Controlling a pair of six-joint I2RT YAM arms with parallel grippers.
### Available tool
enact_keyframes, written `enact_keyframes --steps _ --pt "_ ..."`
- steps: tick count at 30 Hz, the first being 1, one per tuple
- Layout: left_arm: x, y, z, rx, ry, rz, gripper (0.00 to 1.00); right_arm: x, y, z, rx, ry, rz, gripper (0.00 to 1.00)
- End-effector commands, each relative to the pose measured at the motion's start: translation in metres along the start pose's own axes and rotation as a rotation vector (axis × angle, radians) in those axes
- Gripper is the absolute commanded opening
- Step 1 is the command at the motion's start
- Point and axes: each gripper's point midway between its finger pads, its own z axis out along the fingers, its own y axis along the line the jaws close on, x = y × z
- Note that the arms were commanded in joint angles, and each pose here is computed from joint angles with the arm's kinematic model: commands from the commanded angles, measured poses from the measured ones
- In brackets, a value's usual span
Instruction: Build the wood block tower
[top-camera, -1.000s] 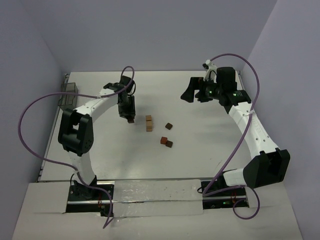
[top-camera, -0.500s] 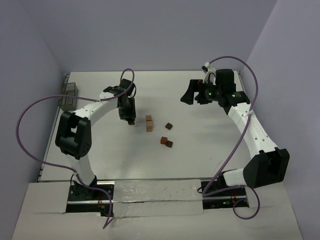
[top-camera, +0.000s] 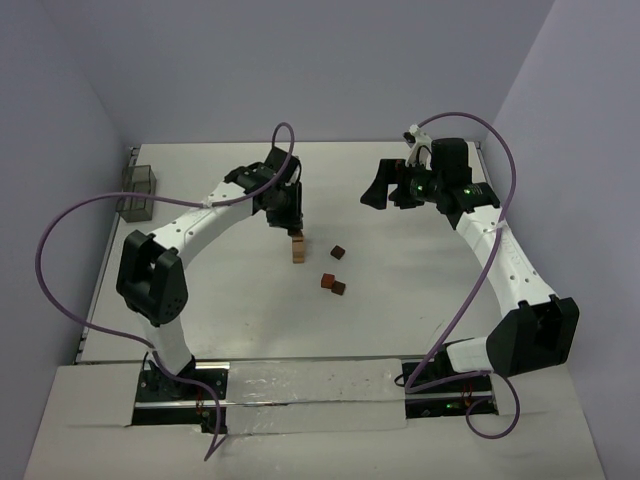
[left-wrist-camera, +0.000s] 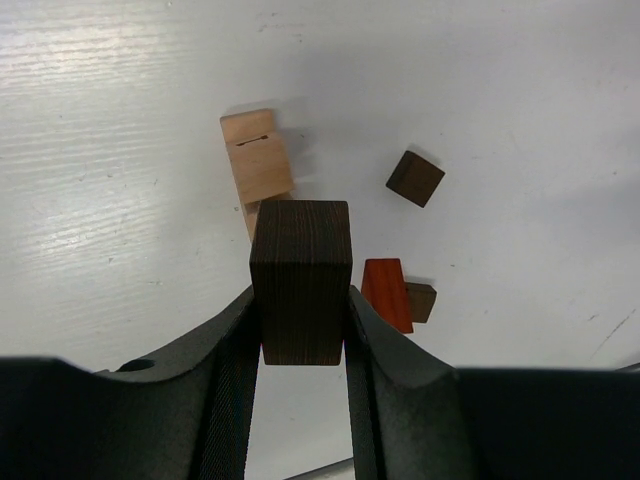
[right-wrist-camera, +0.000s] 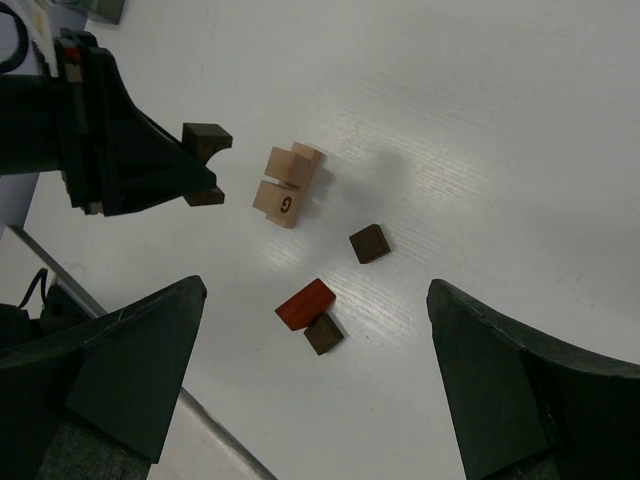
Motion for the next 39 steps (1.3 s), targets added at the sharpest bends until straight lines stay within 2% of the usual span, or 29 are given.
enact_keyframes --steps 1,15,39 --pt "0.002 -0.003 0.014 0.004 0.032 -0.003 0.0 -0.012 0.008 -0.007 -0.015 -0.041 -0.04 1.0" --pt "0.015 -0.001 0.031 -0.002 0.081 -0.005 0.0 -0.011 0.006 -0.006 -0.007 -0.038 -0.036 1.0" --pt "0.016 0.01 0.046 -0.068 0.086 -0.008 0.1 -0.012 0.007 -0.005 -0.011 -0.032 -0.029 1.0"
